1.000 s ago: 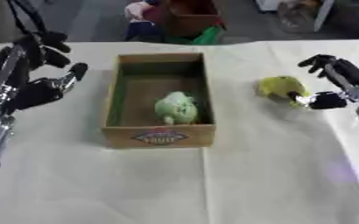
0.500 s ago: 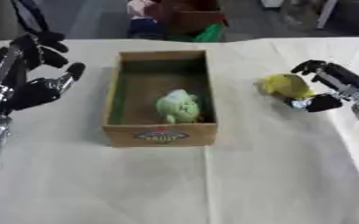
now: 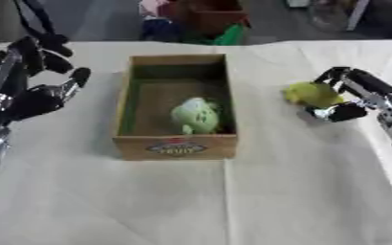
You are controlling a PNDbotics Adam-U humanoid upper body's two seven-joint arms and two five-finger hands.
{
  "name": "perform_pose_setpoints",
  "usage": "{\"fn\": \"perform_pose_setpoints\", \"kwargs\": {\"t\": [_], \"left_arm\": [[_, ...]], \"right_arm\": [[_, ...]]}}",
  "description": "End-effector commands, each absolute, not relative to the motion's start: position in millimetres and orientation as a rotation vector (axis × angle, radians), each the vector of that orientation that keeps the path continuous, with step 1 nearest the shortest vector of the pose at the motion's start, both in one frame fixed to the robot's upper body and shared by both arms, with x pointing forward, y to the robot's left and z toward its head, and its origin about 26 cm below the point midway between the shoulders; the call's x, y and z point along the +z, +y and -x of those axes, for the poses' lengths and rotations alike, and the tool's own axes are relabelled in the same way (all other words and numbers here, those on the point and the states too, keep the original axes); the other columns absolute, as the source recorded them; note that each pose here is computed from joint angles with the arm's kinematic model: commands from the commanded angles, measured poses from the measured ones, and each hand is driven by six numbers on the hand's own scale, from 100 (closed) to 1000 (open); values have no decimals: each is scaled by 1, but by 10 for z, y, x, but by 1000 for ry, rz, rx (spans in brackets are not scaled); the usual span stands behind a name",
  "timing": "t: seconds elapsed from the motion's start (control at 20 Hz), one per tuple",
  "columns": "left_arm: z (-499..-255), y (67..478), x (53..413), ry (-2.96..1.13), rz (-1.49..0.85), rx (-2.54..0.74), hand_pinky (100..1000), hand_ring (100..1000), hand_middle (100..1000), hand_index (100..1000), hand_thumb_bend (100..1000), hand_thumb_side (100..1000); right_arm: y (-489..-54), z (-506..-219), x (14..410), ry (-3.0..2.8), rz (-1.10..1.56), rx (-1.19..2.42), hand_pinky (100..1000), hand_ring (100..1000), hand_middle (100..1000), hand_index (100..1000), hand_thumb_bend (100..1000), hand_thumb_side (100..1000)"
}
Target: Pick up objects on the table and place them in the box.
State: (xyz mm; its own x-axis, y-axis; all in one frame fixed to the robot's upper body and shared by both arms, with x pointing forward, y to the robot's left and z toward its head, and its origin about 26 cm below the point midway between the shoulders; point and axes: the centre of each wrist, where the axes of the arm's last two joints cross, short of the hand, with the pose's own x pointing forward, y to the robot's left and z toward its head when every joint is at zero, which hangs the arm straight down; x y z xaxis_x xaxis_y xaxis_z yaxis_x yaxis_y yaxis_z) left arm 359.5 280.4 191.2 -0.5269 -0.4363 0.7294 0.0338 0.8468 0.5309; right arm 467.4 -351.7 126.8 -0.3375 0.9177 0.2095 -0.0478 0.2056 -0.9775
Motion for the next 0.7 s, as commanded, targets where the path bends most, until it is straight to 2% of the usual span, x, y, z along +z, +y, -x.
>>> {"fn": "perform_pose_setpoints", "kwargs": {"t": [0.05,0.1,0.15,0.2,0.35,0.45,0.5,0.6,0.7], "left_arm": [[-3588,2811,2026,-2082,-305,-619,660,603,612,780,431,268],[-3588,2812,2025,-2082,-305,-618,660,603,612,780,431,268],[-3587,2813,2024,-2081,-305,-617,660,600,612,780,426,267],[-3587,2814,2024,-2081,-305,-617,660,599,612,780,425,267],[-3587,2817,2020,-2080,-305,-613,660,599,612,779,419,265],[-3587,2818,2016,-2078,-305,-612,659,599,612,779,417,265],[-3587,2819,2015,-2078,-305,-612,659,599,612,779,417,265],[-3587,2819,2013,-2077,-304,-611,659,599,612,779,414,264],[-3586,2822,2009,-2076,-304,-610,658,599,612,778,414,264]], "right_arm": [[-3561,-4706,1407,-1561,929,1262,541,663,741,769,453,365],[-3565,-4707,1400,-1561,943,1249,534,657,737,766,445,361],[-3572,-4707,1393,-1562,958,1234,482,610,690,729,380,337],[-3576,-4706,1385,-1564,972,1220,474,603,685,723,370,333],[-3580,-4705,1373,-1588,999,1186,334,492,580,638,236,279],[-3582,-4703,1374,-1608,1012,1172,258,438,524,579,192,262],[-3583,-4702,1375,-1617,1021,1166,251,432,519,573,188,262],[-3584,-4700,1378,-1642,1040,1144,200,393,463,508,100,235],[-3580,-4698,1383,-1676,1058,1120,187,385,446,492,100,223]]}}
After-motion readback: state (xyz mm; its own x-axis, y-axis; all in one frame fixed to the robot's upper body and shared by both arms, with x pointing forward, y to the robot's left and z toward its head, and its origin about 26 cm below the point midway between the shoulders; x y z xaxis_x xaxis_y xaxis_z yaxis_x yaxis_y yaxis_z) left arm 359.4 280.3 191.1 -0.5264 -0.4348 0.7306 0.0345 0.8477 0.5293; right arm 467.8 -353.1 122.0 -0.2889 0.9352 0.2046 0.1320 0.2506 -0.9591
